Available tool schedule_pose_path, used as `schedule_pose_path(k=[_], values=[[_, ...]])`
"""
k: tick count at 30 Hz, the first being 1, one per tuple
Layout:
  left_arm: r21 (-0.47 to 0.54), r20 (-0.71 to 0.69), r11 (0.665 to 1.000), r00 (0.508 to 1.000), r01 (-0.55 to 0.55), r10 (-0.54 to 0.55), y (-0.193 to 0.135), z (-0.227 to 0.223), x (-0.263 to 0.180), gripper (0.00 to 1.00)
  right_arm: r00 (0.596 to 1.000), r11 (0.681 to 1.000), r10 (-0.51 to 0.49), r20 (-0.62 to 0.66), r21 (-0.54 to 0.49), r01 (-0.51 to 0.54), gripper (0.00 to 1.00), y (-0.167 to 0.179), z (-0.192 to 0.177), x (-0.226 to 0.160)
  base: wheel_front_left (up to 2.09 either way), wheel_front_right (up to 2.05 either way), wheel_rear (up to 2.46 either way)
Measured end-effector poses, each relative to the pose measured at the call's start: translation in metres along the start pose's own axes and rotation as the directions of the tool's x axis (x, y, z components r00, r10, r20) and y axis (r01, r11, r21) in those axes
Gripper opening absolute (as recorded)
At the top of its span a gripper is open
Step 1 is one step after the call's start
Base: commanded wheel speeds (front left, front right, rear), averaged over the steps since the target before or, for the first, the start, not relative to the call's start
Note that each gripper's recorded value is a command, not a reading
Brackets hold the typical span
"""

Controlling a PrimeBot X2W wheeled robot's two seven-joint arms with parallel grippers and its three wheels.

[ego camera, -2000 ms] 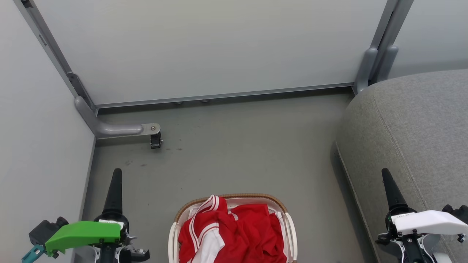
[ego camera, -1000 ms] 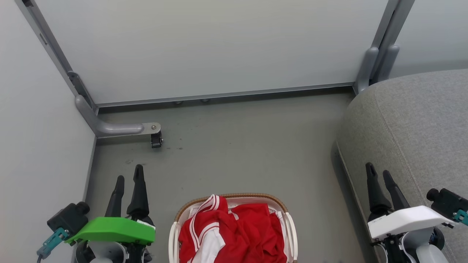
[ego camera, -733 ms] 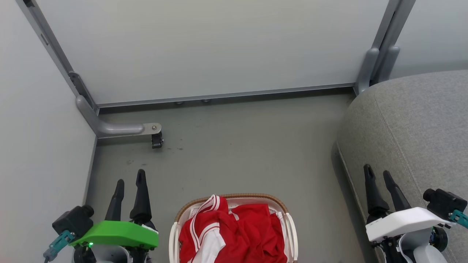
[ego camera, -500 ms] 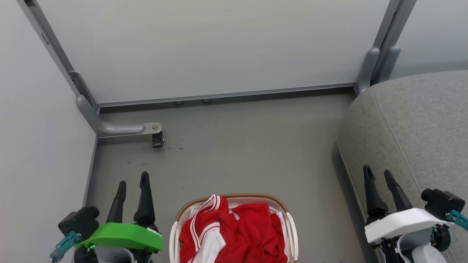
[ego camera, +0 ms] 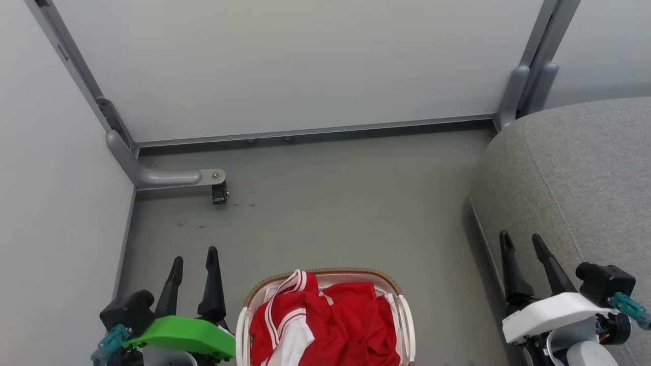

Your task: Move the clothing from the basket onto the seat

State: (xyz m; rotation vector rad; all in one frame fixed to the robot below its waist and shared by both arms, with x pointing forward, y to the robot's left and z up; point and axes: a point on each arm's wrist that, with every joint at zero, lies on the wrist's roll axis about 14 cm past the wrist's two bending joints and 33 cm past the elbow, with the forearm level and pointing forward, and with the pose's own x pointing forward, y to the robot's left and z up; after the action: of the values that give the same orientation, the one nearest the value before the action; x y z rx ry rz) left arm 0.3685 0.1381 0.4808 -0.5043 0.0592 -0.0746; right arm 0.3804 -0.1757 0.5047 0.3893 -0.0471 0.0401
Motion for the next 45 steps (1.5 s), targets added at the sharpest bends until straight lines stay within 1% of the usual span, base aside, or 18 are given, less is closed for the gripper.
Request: schedule_pose_path(k=[14,35,45], values=[[0.084,-0.007,0.996,1.0,0.02,-0.019,-0.003,-0.006,-0.002,1.0,0.999,0.993,0.037,0.003,-0.113,-0.036,1.0,0.007,-0.001,0.0,0.0,0.0,0.0],[0.194,-0.016,0.98,0.999,0.051,-0.048,-0.009,-0.014,-0.006,1.0,0.996,0.964,0.092,0.011,-0.251,-0.086,1.0,0.018,-0.001,0.0,0.0,0.0,0.0],[0.198,-0.013,0.979,0.999,0.046,-0.044,-0.008,-0.014,-0.008,1.0,0.996,0.962,0.094,0.004,-0.256,-0.09,1.0,0.018,-0.003,-0.003,0.0,0.0,0.0]])
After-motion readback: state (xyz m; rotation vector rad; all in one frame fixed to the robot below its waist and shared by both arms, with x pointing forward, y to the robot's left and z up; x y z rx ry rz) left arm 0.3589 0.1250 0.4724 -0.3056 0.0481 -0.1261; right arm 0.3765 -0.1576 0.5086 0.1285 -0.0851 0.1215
